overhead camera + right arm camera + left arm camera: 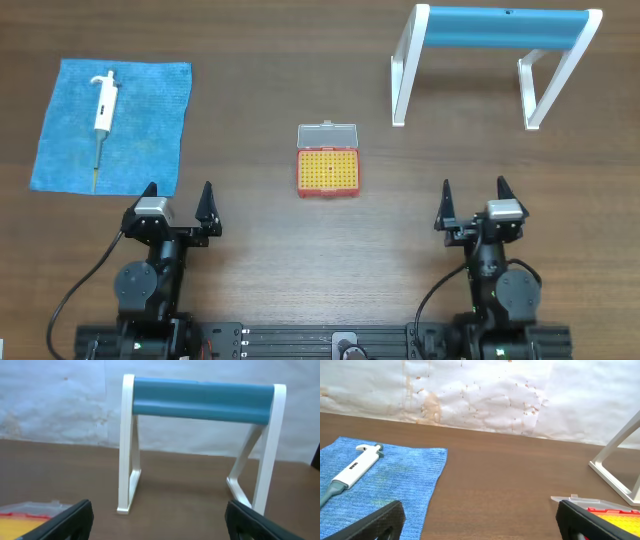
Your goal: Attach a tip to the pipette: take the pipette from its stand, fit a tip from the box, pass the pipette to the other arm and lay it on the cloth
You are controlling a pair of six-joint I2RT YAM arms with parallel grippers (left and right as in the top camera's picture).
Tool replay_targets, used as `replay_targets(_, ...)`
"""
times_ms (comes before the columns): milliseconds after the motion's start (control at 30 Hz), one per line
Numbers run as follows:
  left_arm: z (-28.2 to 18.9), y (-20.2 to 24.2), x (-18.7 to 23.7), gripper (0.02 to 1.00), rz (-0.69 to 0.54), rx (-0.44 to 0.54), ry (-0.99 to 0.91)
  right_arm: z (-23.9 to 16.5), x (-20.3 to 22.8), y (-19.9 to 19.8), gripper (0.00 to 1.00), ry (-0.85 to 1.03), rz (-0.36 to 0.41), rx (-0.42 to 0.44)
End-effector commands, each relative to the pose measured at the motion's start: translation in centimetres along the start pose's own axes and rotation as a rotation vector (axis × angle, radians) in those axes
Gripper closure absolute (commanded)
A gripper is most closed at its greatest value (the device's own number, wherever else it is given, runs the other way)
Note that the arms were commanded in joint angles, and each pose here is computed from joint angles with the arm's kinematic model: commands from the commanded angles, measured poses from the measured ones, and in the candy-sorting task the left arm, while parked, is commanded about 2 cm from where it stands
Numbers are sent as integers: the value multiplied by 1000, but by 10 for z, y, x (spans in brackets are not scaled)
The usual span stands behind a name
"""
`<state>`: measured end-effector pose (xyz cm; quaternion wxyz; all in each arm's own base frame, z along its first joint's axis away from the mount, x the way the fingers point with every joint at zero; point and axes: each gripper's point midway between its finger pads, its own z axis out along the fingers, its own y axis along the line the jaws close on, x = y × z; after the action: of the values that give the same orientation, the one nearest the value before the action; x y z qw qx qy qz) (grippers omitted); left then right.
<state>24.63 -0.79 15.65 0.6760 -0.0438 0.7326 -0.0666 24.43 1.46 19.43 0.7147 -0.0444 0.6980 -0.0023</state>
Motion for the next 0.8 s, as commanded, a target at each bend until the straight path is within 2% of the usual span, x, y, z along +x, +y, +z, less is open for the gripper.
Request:
replay_targets(33,0,3,0,42,15,-18,-2,3,27,1,154,53,-37,0)
replay_targets(167,0,3,0,42,15,-18,-2,1,42,1,154,114,-42,-2)
replay_targets(800,0,3,0,42,15,-18,-2,1,42,3,154,113,-41,-13)
